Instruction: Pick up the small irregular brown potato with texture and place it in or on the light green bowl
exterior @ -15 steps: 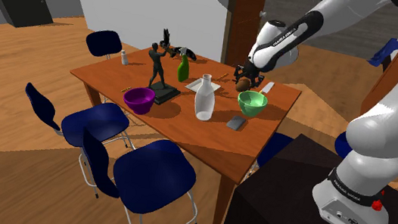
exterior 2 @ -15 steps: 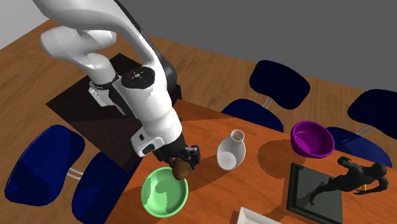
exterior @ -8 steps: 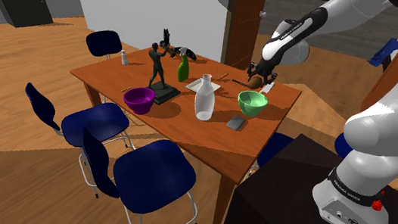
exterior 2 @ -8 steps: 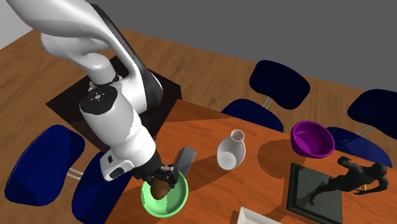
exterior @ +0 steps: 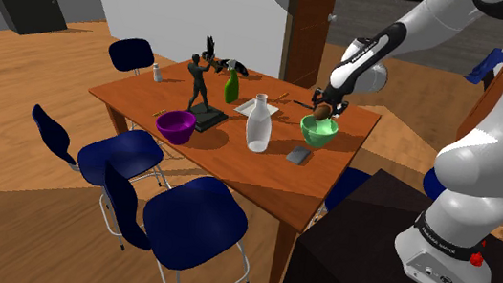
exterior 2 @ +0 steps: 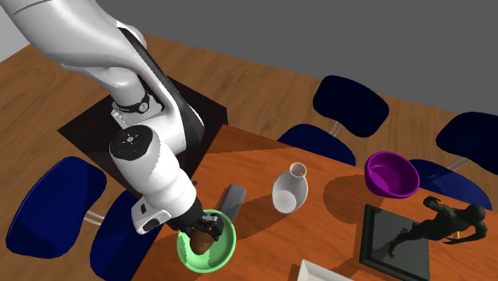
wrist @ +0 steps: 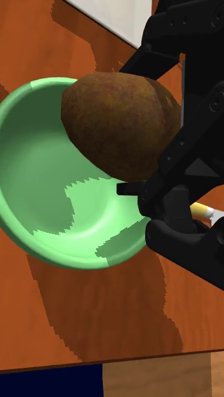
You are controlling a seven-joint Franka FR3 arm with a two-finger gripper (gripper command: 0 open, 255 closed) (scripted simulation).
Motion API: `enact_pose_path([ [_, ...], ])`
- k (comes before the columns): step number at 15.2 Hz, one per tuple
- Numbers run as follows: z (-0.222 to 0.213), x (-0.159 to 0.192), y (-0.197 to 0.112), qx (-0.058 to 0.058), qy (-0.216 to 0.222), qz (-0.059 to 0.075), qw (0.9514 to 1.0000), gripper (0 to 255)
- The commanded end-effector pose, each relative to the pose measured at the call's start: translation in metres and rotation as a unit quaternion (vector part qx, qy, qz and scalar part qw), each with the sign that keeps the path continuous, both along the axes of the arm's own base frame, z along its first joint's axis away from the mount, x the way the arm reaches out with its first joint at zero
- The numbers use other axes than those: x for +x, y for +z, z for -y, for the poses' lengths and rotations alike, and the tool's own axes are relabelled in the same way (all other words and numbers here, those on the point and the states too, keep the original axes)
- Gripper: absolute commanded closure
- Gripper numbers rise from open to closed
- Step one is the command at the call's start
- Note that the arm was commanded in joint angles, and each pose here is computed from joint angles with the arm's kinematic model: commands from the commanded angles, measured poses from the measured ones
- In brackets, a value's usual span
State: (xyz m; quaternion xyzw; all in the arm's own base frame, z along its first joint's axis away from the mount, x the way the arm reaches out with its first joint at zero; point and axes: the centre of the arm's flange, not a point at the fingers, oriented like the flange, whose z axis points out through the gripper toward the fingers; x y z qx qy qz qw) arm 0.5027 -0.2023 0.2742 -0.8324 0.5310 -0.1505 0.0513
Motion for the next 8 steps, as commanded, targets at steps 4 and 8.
enact_pose_path([
  [4, 0.000, -0.001, -0.026, 0.000, 0.000, 0.000, 1.0000, 255],
  [8, 0.000, -0.001, -0.029, 0.000, 0.000, 0.000, 1.0000, 255],
])
